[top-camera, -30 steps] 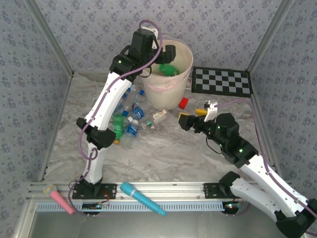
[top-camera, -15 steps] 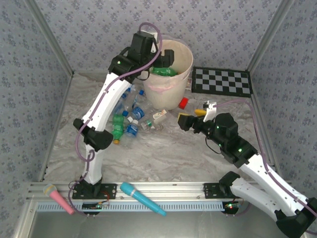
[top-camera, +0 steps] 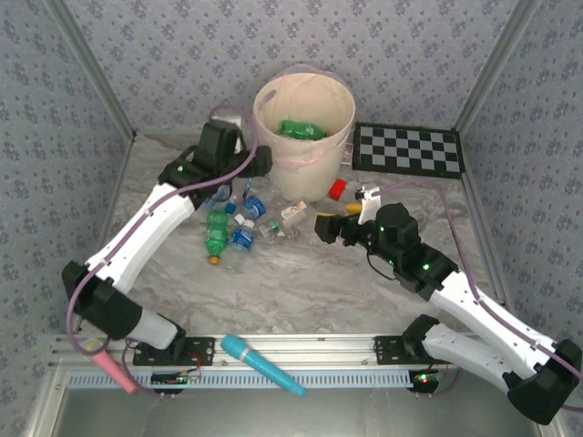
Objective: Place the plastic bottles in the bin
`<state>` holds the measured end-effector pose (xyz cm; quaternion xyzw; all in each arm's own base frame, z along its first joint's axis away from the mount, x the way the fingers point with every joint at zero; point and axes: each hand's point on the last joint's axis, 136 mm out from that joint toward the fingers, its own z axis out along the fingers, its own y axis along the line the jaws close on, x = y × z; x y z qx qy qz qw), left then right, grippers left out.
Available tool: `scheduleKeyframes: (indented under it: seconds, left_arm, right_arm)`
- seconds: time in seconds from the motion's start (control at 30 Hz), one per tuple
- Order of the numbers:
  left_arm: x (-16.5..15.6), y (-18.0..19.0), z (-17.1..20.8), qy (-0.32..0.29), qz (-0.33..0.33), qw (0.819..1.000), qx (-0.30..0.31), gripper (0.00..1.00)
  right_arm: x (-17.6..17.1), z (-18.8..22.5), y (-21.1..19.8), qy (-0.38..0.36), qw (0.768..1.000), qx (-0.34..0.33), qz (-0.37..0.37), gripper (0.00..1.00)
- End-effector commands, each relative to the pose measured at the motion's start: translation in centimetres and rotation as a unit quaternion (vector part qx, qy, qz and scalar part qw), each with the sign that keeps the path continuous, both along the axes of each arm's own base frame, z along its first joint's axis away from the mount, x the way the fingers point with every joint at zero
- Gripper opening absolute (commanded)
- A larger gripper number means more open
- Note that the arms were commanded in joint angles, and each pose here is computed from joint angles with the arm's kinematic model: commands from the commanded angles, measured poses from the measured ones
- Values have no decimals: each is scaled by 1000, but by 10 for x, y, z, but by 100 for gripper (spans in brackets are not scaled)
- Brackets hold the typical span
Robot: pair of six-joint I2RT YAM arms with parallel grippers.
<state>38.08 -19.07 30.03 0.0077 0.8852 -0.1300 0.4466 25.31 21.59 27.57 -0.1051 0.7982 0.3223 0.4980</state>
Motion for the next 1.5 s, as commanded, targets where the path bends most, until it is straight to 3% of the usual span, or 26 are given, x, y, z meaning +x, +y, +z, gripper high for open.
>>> scheduleKeyframes:
  seconds: [0.0, 0.3, 0.67, 1.0, 1.47]
  left_arm:
    - [-9, 18, -5, -23, 32, 999, -31, 100]
    - [-59, 47, -102, 58, 48, 997, -21, 99]
    - [-110, 54, -173, 126, 21, 991, -41, 95]
    - [-119, 43, -204, 158, -9, 987, -36, 85]
    - [-123, 22, -238, 187, -33, 982, 7, 83]
  right_arm:
    - [4, 25, 7, -34, 999, 11, 7, 100]
    - [11, 19, 29, -24, 999, -4, 32, 100]
    - [16, 12, 45, -15, 999, -15, 47, 100]
    - [16, 9, 50, -9, 999, -21, 48, 100]
    - [16, 9, 50, -5, 999, -25, 45, 100]
